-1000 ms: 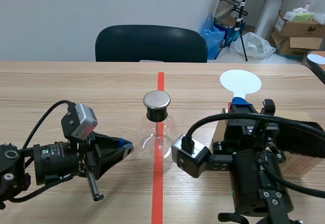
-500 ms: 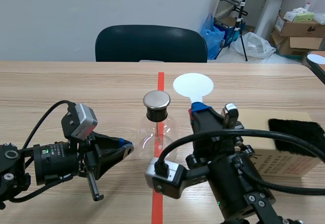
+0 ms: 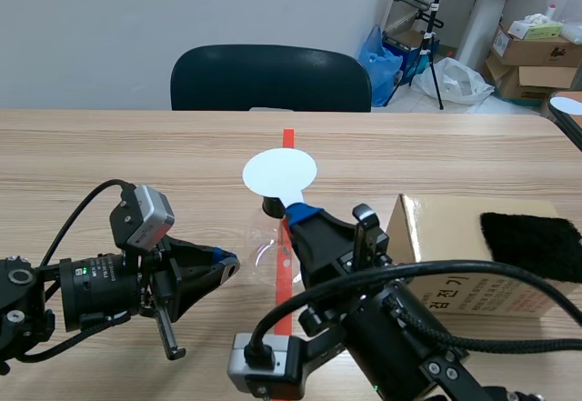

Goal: Do the electroscope experiment

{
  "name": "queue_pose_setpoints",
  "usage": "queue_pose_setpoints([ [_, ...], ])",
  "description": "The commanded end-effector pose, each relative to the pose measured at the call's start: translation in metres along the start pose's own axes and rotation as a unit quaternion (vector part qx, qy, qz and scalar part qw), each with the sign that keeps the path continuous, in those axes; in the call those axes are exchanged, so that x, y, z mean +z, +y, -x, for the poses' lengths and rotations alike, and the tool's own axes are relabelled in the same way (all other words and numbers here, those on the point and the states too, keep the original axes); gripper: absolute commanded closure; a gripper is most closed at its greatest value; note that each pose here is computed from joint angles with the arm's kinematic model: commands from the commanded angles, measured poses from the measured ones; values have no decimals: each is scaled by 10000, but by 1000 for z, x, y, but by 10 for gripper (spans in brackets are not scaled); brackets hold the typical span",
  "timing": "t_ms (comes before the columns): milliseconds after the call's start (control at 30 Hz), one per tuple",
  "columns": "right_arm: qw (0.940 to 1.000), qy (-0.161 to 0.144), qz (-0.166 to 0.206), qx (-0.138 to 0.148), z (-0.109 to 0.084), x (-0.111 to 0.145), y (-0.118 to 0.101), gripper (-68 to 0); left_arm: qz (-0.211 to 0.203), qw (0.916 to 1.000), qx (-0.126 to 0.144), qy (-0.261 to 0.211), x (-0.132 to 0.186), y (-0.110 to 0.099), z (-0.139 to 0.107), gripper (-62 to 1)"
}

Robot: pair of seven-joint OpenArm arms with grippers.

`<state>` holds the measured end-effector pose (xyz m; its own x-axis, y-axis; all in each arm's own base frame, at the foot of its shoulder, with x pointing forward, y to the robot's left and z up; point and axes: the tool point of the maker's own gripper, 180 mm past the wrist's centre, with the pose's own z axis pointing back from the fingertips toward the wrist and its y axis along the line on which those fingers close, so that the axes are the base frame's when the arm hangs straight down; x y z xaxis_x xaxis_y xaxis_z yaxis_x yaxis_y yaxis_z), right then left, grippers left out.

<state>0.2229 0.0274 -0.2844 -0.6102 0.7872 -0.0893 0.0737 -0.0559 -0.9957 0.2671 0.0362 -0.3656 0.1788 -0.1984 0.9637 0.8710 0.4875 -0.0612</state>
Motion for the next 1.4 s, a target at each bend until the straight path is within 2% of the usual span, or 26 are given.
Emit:
queue_pose_setpoints([
  [0, 9998, 24, 163, 84, 6, -2, -9, -10, -24, 9997, -60, -242, -2, 4, -15, -29],
  [1200, 9998, 32, 160, 84, 6, -2, -9, -10, -24, 9996, -58, -289, -2, 4, -17, -30],
  [1367, 9998, 83, 160, 83, 8, -2, -9, -10, -22, 9979, -60, -644, -1, 4, -30, -29],
])
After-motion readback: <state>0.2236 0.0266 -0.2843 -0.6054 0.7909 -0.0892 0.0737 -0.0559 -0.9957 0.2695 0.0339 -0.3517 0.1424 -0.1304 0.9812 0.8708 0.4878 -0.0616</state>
